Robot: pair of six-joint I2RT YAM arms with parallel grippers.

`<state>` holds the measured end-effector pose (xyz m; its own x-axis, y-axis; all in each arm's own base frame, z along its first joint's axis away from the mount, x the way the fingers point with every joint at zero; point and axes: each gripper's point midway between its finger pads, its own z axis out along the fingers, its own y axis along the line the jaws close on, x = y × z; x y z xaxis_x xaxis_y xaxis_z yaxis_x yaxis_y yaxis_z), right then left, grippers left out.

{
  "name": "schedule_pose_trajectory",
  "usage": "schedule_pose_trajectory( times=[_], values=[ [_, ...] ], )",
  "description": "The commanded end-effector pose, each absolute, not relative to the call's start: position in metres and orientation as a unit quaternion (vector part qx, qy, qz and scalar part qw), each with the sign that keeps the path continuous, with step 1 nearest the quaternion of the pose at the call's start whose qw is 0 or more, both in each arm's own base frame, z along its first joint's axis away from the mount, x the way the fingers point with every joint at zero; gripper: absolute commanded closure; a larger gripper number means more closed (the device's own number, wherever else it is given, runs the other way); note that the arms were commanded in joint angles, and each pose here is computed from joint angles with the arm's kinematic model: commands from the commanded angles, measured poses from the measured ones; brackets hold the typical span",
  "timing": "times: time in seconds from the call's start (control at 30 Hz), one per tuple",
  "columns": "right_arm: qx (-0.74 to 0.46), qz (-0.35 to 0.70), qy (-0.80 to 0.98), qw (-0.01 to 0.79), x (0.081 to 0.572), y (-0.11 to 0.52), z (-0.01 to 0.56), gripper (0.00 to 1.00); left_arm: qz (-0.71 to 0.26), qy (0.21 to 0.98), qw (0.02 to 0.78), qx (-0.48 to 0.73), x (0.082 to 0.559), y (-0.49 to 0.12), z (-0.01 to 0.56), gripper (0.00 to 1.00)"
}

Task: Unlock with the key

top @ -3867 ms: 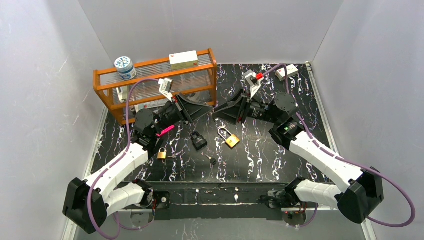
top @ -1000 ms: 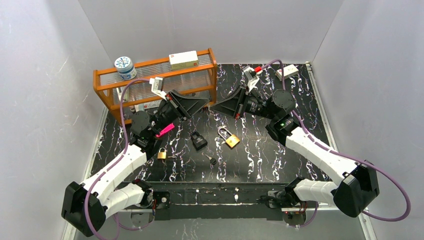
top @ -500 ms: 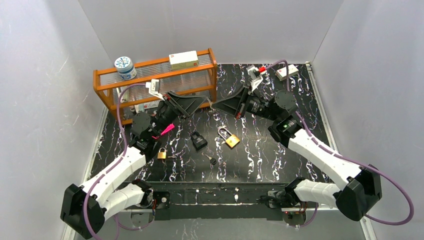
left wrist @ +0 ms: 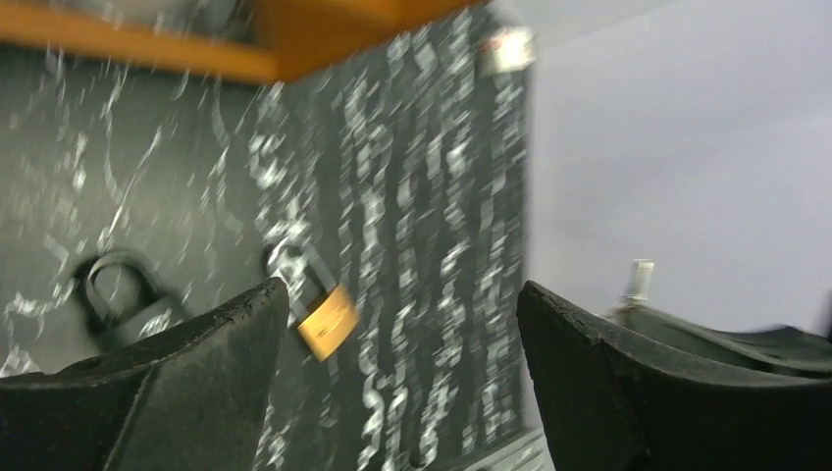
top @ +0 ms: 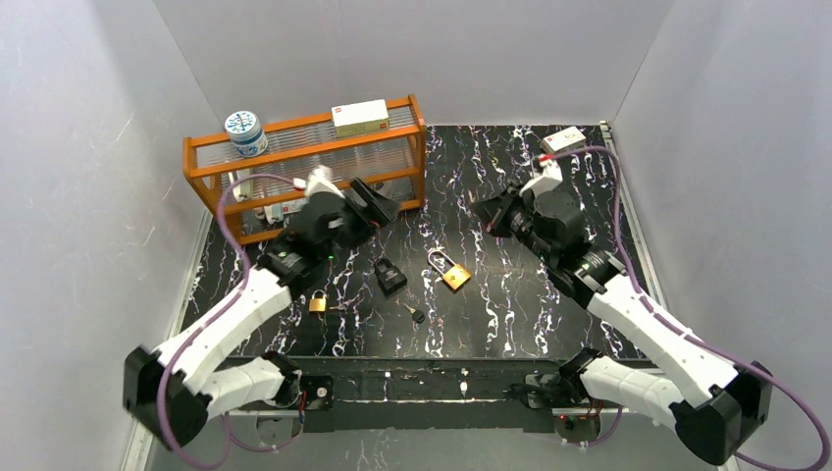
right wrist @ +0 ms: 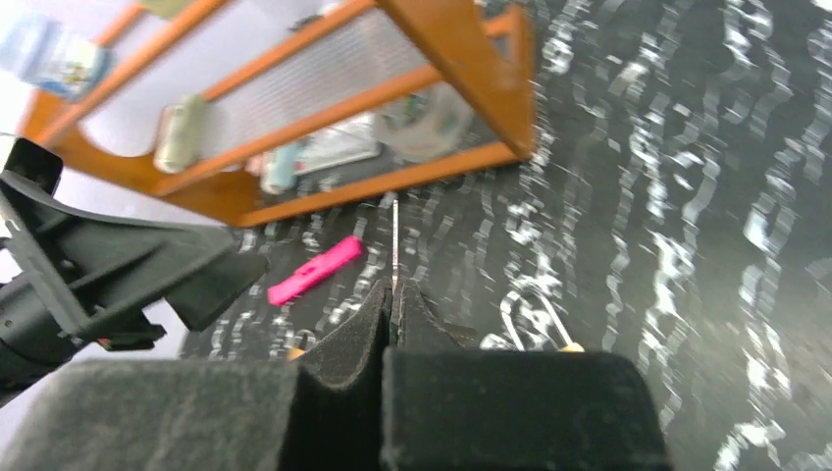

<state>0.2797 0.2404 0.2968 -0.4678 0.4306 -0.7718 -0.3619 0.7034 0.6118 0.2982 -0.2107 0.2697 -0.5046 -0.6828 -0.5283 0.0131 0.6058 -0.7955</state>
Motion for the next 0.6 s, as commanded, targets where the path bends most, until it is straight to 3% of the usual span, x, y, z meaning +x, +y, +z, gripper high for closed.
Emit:
schedule_pose_trajectory(
  times=[0.0,0.1,0.23,0.57],
  values=[
    [0.089,0.282,0.803,0.518,0.272,0.187,0.255,0.99,-0.287,0.861,0.375,-0.188,0.285,-0.239,0.191,0.17],
    [0.101,0.263,0.812,0.512,0.261,0.171,0.240,0.99,-0.259,0.892,0.351,-0.119,0.282,-0.282,0.166,0.18],
    [0.109,0.235,0.827,0.499,0.251,0.155,0.224,0.99,-0.208,0.925,0.302,-0.099,0.276,-0.324,0.116,0.29],
    [0.123,0.204,0.839,0.490,0.238,0.135,0.203,0.99,-0.124,0.940,0.293,-0.125,0.271,-0.366,0.062,0.26]
  ],
)
